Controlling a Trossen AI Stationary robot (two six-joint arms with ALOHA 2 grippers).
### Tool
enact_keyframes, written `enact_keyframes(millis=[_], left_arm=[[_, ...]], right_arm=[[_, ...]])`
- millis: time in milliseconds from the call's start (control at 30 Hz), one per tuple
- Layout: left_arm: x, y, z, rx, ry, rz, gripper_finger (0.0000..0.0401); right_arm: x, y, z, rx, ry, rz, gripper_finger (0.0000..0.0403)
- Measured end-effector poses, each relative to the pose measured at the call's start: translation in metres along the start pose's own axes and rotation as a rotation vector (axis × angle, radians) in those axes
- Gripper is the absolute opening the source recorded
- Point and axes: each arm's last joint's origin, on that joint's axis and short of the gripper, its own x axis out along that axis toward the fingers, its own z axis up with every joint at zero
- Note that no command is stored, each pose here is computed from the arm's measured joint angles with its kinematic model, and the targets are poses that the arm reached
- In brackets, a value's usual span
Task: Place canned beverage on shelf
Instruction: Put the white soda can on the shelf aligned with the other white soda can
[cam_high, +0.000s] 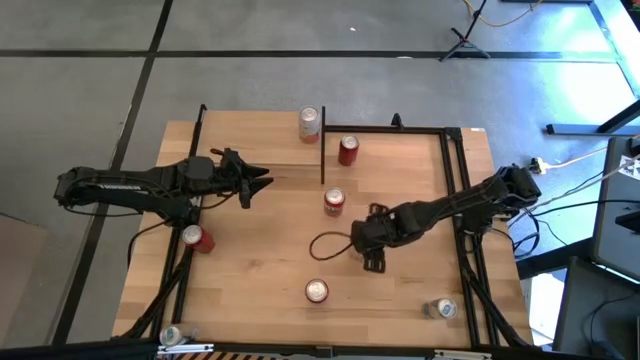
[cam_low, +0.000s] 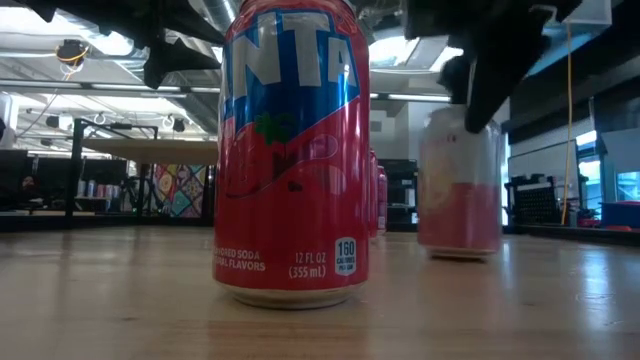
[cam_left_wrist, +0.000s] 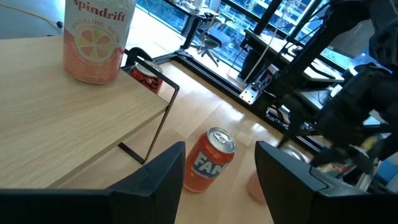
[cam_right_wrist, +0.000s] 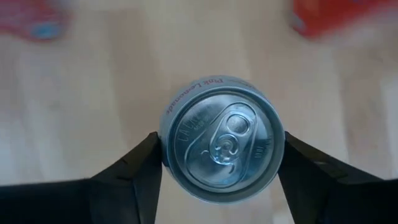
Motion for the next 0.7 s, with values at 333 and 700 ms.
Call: enact_keyframes(millis=[333, 700], left_arm=[[-0.0001, -0.0001, 0.0, 0.051, 0.0, -0.001, 0.0188], [-0.0001, 0.0, 0.0, 0.052, 0.0, 0.0, 0.0188]], right_arm=[[0.0041, 0.0028, 0.0024, -0.421, -0.005, 0.008, 0.0239], [0.0019, 0.0032, 0.0061, -0.373, -0.021, -0.008, 0.0319]])
